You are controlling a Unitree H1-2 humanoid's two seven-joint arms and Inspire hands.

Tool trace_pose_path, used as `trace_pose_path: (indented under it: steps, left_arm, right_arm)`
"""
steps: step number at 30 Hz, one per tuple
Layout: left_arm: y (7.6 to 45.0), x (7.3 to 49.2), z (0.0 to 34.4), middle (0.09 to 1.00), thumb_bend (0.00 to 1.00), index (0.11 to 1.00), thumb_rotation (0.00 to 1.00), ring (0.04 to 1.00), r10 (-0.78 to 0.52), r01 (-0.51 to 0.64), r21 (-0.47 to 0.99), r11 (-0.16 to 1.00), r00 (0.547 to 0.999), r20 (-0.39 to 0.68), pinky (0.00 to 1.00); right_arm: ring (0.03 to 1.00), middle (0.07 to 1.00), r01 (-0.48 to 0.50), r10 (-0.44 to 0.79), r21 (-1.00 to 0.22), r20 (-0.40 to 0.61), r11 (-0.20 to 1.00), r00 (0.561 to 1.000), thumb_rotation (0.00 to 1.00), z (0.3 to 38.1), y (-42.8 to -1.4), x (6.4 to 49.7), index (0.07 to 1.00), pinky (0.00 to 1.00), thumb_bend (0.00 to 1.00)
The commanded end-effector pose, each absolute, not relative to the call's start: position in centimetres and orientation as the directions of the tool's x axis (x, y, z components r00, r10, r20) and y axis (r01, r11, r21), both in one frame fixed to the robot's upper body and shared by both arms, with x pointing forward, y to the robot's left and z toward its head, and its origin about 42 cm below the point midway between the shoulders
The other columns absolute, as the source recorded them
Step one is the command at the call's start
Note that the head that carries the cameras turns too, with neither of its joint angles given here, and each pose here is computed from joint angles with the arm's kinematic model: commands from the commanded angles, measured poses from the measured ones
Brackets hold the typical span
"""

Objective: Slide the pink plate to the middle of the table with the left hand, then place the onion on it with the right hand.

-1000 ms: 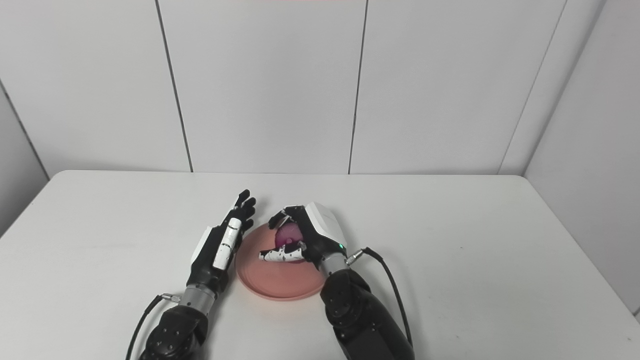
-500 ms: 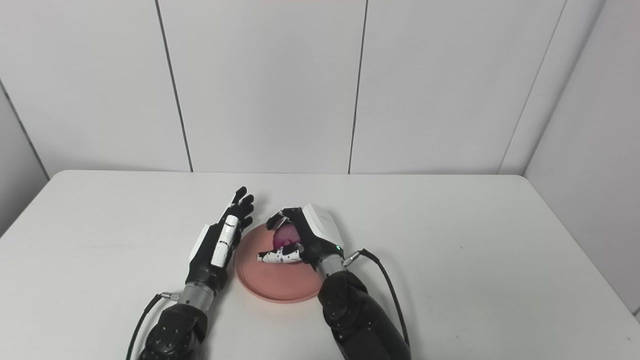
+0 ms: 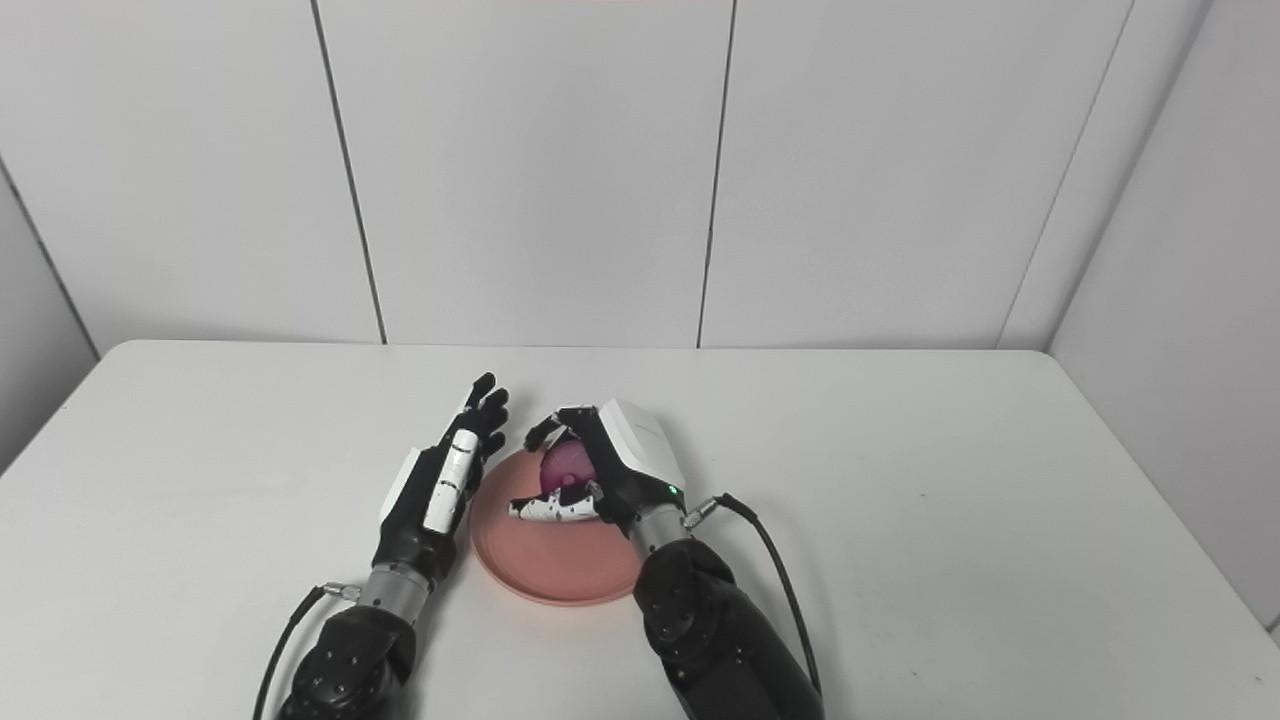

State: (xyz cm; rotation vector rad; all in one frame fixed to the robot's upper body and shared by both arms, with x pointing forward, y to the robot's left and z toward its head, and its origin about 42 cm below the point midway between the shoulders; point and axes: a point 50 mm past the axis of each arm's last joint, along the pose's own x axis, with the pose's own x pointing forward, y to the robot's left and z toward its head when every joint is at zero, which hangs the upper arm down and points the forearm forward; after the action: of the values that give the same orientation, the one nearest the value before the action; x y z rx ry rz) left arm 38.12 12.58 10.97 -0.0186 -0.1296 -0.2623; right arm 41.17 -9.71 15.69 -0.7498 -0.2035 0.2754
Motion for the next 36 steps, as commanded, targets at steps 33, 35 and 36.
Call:
trace_pose_path:
  steps: [33,35,36]
  left_arm:
    - [12.4,38.7,11.6,0.975,0.53,0.966,1.00,0.977,-0.256,0.251,0.049,0.967,0.952,0.169,0.96]
    - [12.4,38.6,11.6,0.974,0.53,0.967,1.00,0.977,-0.257,0.251,0.059,0.966,0.952,0.164,0.95]
    - [12.4,38.6,11.5,0.976,0.53,0.969,1.00,0.978,-0.259,0.253,0.062,0.966,0.953,0.159,0.95]
  right_arm:
    - [0.688,0.730,-0.151,0.392,-0.686,0.210,0.711,0.896,0.36,17.7,-10.3,40.3,0.724,0.62,0.58]
    - [0.721,0.759,-0.148,0.398,-0.687,0.220,0.711,0.891,0.41,17.9,-10.4,40.2,0.754,0.65,0.60]
    - [0.737,0.774,-0.148,0.401,-0.685,0.227,0.714,0.887,0.44,18.1,-10.4,40.1,0.769,0.67,0.61]
